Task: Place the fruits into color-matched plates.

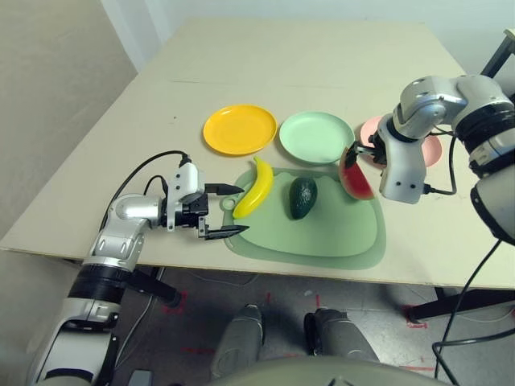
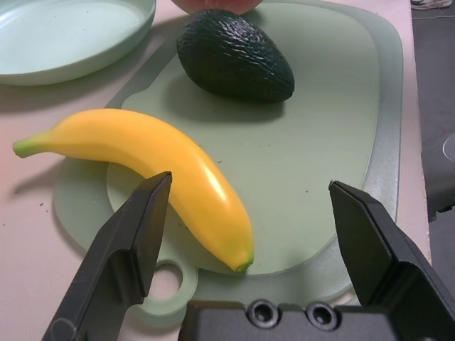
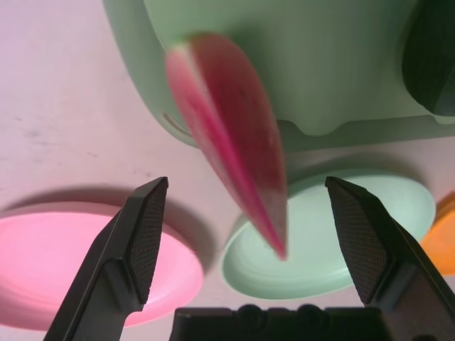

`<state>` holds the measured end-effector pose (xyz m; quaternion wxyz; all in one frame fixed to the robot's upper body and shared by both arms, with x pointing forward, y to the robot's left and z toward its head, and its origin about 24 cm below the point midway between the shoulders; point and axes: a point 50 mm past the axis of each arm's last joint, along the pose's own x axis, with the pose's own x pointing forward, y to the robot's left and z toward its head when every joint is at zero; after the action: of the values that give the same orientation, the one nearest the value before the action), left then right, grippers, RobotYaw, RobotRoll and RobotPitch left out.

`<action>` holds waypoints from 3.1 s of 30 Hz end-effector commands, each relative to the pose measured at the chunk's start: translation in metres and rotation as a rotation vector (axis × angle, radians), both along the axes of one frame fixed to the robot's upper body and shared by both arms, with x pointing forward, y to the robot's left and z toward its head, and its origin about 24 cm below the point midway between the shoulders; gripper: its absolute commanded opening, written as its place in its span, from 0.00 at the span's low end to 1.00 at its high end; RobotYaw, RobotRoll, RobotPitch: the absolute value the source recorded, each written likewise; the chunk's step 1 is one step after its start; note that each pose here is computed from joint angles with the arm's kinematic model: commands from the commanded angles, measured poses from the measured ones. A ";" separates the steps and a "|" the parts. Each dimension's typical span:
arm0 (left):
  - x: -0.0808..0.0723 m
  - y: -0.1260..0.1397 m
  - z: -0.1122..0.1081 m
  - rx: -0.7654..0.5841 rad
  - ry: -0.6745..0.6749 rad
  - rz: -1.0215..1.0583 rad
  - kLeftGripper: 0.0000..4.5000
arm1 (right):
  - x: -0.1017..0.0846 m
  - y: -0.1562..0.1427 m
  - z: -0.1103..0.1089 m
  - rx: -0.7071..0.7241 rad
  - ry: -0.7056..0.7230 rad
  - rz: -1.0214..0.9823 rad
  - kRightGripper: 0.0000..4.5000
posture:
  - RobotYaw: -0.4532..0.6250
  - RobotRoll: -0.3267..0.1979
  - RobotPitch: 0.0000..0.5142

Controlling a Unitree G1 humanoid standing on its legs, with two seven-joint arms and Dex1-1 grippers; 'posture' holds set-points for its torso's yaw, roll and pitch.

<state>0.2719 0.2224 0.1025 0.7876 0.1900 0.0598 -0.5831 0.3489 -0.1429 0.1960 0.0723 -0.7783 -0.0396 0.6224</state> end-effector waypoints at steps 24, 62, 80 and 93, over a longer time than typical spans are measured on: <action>-0.001 -0.002 0.015 0.007 -0.026 -0.008 1.00 | 0.002 -0.005 -0.027 -0.008 0.026 0.034 0.99 | 0.53 0.62 0.27; 0.004 -0.002 0.020 0.011 -0.035 -0.023 1.00 | 0.003 -0.014 -0.043 -0.014 0.194 -0.355 0.99 | 0.50 0.62 0.28; 0.010 -0.004 0.020 0.008 -0.039 -0.033 1.00 | 0.007 -0.012 -0.011 0.005 0.177 -0.422 0.52 | 0.48 0.62 0.26; 0.016 -0.003 0.025 0.009 -0.057 -0.023 1.00 | 0.028 -0.029 0.037 0.128 0.017 -0.707 0.52 | 0.48 0.62 0.23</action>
<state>0.2867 0.2180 0.1276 0.7813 0.2068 0.0329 -0.5880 0.3738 -0.1631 0.2358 0.3221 -0.7292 0.1701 0.5793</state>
